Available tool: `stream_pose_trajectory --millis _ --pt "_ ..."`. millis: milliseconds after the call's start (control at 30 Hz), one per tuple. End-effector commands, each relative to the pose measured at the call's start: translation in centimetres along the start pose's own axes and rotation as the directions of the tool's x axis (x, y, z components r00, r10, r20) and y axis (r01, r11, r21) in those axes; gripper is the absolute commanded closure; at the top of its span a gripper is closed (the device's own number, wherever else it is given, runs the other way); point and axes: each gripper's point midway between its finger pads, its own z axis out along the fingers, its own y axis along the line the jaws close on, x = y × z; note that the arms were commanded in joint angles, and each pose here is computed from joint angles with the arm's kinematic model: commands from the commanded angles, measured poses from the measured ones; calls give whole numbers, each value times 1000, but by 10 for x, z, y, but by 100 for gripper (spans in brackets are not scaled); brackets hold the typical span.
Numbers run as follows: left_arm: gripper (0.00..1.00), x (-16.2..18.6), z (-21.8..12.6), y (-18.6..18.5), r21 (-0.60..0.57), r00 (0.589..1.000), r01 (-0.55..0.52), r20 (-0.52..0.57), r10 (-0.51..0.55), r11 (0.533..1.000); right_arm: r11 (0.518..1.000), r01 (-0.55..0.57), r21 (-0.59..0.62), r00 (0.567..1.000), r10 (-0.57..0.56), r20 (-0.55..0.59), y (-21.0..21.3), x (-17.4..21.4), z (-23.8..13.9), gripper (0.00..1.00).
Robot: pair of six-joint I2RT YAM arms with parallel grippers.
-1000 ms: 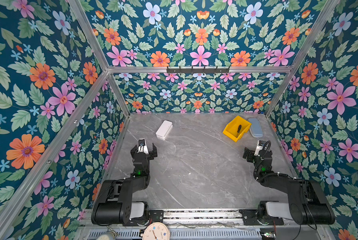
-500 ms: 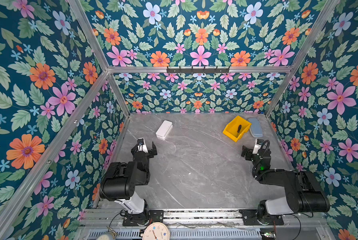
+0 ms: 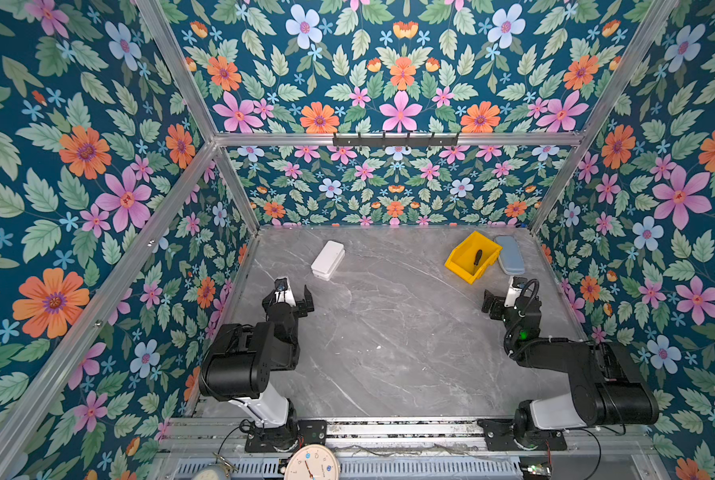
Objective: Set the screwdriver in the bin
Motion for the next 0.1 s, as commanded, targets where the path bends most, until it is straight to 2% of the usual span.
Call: stream_pose_trajectory --millis 0,67 --pt "0 -2 2 -1 2 1000 -2 4 2 1000 1000 6 -5 1000 -6 6 1 -2 1 1" --pt "0 -2 2 -1 0 1000 -2 5 2 1000 1000 6 -5 1000 -6 7 1 -2 0 1"
